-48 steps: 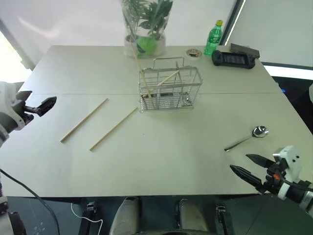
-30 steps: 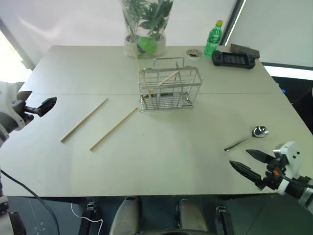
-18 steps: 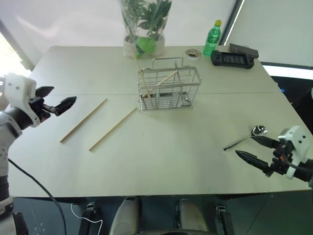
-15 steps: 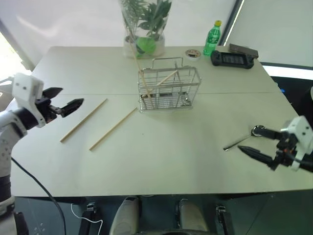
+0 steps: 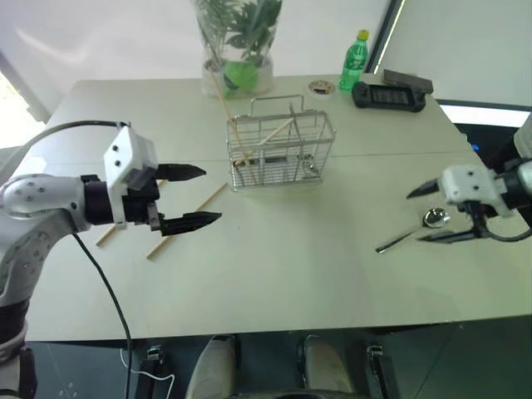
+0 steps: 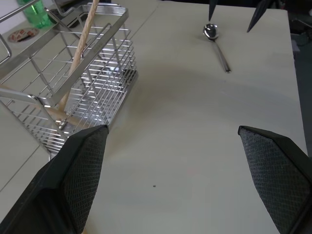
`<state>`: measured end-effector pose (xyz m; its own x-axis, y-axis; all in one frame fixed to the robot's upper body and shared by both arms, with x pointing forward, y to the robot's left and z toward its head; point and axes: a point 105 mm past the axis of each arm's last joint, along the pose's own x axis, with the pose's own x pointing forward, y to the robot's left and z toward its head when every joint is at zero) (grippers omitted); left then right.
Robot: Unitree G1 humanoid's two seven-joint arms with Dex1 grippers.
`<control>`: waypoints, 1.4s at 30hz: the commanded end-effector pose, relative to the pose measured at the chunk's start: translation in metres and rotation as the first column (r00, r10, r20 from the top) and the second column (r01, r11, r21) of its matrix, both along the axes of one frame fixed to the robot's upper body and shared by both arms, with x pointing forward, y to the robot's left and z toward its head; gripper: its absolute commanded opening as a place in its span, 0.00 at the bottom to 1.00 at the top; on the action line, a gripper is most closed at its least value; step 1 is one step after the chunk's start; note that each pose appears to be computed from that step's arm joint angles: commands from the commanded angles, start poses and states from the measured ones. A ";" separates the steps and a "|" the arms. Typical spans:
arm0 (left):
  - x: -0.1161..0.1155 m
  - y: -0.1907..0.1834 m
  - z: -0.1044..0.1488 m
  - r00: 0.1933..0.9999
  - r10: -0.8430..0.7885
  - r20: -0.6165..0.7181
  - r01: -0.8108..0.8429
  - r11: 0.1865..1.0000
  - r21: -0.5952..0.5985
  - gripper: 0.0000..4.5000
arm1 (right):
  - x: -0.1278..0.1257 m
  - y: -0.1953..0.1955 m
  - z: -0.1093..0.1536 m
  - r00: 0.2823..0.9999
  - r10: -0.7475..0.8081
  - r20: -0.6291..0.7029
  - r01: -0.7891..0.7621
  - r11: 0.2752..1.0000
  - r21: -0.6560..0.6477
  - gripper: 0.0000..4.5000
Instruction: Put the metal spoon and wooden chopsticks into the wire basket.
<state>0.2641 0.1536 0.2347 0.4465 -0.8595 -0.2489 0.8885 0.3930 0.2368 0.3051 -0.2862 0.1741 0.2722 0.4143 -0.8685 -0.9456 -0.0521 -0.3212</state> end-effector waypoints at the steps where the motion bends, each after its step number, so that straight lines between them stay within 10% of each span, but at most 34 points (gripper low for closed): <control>1: -0.004 -0.002 0.011 0.999 0.004 0.053 -0.003 1.000 -0.006 1.00 | 0.011 -0.011 0.001 0.998 0.055 0.014 -0.053 0.989 -0.142 1.00; 27: -0.038 -0.007 0.003 0.996 -0.074 -0.047 0.077 0.995 0.057 1.00 | 0.035 -0.013 -0.049 0.994 0.029 -0.106 -0.054 0.969 -0.243 1.00; 37: -0.033 -0.008 0.009 0.998 -0.066 -0.012 0.067 0.997 0.047 1.00 | 0.033 -0.008 -0.050 0.991 0.036 -0.128 -0.062 0.976 -0.206 0.01; 42: -0.030 -0.008 0.012 0.998 -0.061 0.001 0.061 0.997 0.040 1.00 | 0.033 -0.007 -0.050 0.991 0.044 -0.125 -0.069 0.977 -0.203 0.01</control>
